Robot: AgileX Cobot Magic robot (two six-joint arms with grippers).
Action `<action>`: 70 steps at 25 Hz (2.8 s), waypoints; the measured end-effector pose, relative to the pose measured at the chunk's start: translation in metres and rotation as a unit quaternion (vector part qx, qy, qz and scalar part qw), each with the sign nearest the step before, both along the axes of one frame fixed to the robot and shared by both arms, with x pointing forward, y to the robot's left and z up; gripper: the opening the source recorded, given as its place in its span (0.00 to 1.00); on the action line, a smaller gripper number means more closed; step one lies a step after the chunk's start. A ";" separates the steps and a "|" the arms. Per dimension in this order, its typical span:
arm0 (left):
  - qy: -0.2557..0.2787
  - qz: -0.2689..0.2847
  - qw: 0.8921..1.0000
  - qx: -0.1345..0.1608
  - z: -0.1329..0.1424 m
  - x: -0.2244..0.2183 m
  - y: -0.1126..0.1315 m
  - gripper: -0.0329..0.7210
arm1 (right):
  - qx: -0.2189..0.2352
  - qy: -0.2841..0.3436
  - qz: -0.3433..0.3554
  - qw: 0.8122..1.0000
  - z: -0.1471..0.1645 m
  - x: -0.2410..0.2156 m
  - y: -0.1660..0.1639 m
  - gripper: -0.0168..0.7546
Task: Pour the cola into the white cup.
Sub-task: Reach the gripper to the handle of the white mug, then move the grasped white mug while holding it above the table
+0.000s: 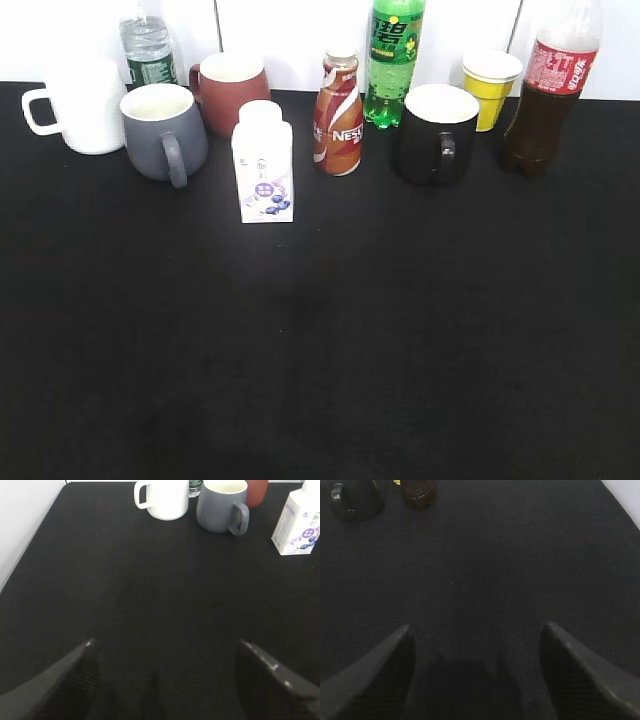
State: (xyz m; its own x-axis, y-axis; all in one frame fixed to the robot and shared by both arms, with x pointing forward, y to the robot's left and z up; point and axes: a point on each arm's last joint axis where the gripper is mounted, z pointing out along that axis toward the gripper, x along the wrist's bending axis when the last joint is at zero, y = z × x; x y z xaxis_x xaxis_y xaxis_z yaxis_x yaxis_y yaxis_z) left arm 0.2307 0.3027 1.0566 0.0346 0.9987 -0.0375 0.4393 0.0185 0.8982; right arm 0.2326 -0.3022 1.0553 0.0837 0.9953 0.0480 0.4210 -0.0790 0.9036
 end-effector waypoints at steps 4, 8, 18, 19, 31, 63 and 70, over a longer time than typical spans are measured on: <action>0.000 0.000 1.000 0.000 0.000 0.000 0.000 0.88 | 0.001 0.000 0.000 1.000 0.000 0.000 0.000 0.78; 0.000 0.000 1.000 0.000 0.000 0.000 0.000 0.75 | 0.000 0.000 0.000 1.000 0.000 0.000 0.000 0.78; -0.185 0.003 0.983 0.005 0.046 0.037 -0.001 0.61 | 0.000 0.000 0.000 1.000 0.000 0.000 0.000 0.78; -0.204 0.001 0.979 0.007 0.050 0.053 -0.002 0.61 | 0.000 0.000 0.000 1.000 0.000 0.000 0.000 0.78; -0.167 -0.028 0.986 0.001 -0.061 0.264 -0.021 0.61 | 0.000 0.000 0.000 1.000 0.000 0.000 0.000 0.78; -0.147 0.029 0.989 0.019 -0.120 0.396 0.021 0.12 | 0.000 0.000 0.000 1.000 0.000 0.000 0.000 0.78; -0.145 -0.003 0.989 0.036 -0.086 0.280 0.009 0.12 | 0.000 0.000 0.000 1.000 0.000 0.000 0.000 0.78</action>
